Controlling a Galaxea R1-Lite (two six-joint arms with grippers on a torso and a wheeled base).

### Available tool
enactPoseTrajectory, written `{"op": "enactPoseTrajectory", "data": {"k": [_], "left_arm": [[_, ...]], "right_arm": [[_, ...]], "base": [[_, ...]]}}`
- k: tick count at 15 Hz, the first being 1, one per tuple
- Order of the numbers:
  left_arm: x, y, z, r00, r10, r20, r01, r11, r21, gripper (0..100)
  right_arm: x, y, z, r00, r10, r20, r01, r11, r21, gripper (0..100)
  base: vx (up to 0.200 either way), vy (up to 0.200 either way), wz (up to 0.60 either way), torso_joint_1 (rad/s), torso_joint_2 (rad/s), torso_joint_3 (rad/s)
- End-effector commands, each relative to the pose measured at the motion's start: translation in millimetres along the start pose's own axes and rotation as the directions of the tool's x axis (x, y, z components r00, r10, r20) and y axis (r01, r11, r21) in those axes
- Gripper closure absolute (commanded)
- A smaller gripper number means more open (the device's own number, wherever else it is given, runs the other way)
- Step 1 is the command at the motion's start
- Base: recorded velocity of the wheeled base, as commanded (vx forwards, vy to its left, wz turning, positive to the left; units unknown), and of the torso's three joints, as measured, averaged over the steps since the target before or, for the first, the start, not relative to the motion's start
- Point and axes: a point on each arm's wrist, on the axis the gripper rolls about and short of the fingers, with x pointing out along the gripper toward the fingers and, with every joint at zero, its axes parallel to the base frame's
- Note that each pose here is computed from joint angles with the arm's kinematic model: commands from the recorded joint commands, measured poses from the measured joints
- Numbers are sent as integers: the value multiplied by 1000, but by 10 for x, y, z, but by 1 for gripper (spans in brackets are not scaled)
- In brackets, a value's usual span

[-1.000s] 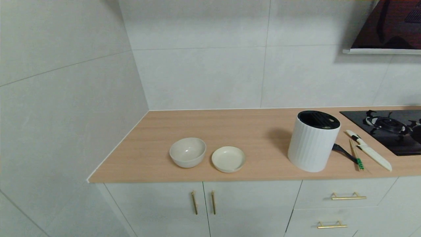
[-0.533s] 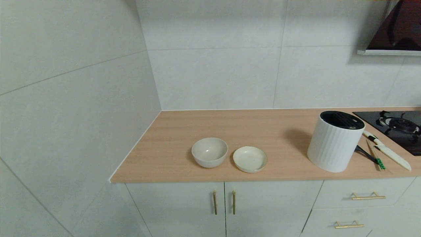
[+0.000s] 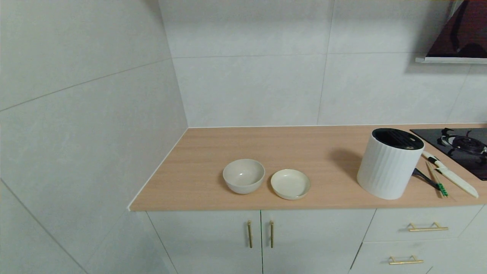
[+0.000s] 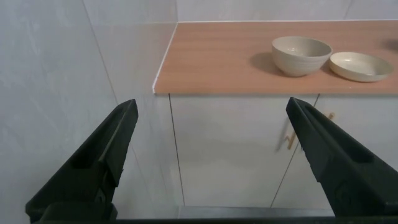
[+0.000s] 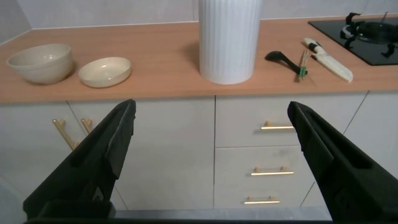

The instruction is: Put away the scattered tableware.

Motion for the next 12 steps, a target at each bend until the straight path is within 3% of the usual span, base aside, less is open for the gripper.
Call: {"op": "enactPoseTrajectory", "data": {"k": [1,6,12], "left_arm": [[0,0,1,1000,0,1,0,1000,0,0],[0,0,1,1000,0,1,0,1000,1,0],[0,0,1,1000,0,1,0,1000,1,0]], "right_arm": [[1,0,0,1000,0,-2,0,1000,0,0],[1,0,0,1000,0,-2,0,1000,0,0],[1,0,2,1000,0,0,0,1000,0,0]], "base": [[0,0,0,0,0,0],[0,0,0,-119,274,143],[0,0,0,-239,525,284]]}}
